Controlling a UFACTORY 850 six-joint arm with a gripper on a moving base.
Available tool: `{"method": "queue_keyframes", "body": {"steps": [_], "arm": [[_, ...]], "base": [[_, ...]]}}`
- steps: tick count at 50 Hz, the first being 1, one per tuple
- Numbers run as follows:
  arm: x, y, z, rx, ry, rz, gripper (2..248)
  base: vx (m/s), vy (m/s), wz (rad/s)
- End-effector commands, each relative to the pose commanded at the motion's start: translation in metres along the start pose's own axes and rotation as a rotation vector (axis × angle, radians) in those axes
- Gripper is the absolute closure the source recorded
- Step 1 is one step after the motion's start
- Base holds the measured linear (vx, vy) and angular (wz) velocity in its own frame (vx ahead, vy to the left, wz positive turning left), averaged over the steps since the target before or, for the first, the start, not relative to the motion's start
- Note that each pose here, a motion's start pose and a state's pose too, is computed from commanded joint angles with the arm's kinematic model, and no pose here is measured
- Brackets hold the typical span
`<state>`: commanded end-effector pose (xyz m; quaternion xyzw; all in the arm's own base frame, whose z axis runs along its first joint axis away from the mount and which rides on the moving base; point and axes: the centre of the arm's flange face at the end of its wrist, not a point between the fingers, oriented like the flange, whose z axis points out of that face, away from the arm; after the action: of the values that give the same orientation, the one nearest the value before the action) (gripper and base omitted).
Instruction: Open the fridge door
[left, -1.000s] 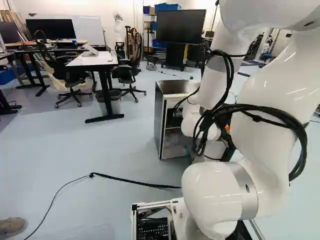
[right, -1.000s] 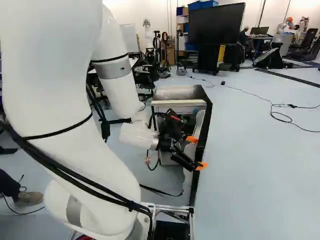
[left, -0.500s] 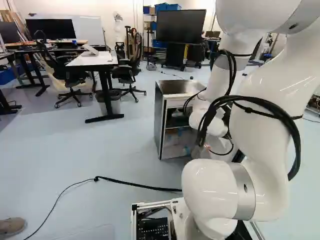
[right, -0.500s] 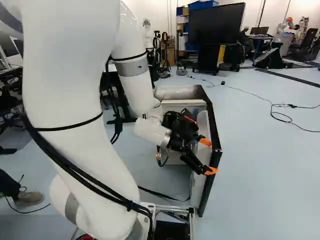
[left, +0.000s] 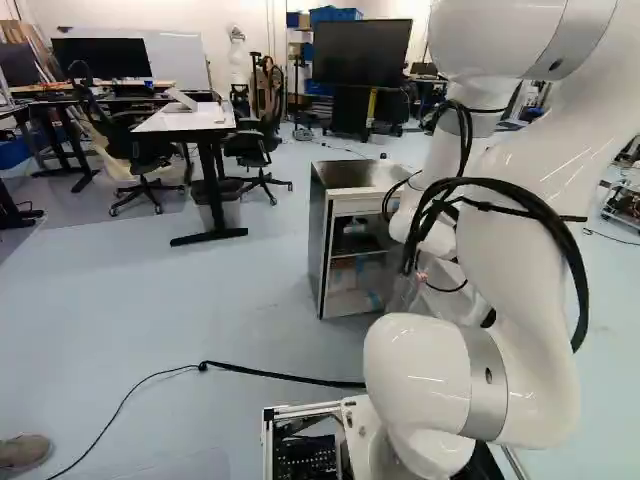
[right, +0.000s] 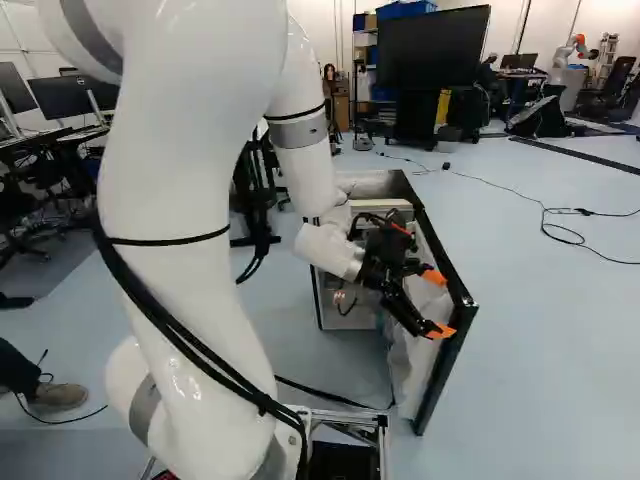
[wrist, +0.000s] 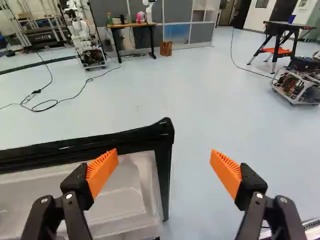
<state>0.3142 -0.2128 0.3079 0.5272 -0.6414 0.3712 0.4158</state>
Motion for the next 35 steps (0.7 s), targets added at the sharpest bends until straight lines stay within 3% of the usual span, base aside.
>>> {"method": "queue_keyframes", "body": {"steps": [35], "arm": [[0.020,-0.069,0.054,-0.074,0.047,0.117,3]], "base": [[0.000,0.000,0.000]]}}
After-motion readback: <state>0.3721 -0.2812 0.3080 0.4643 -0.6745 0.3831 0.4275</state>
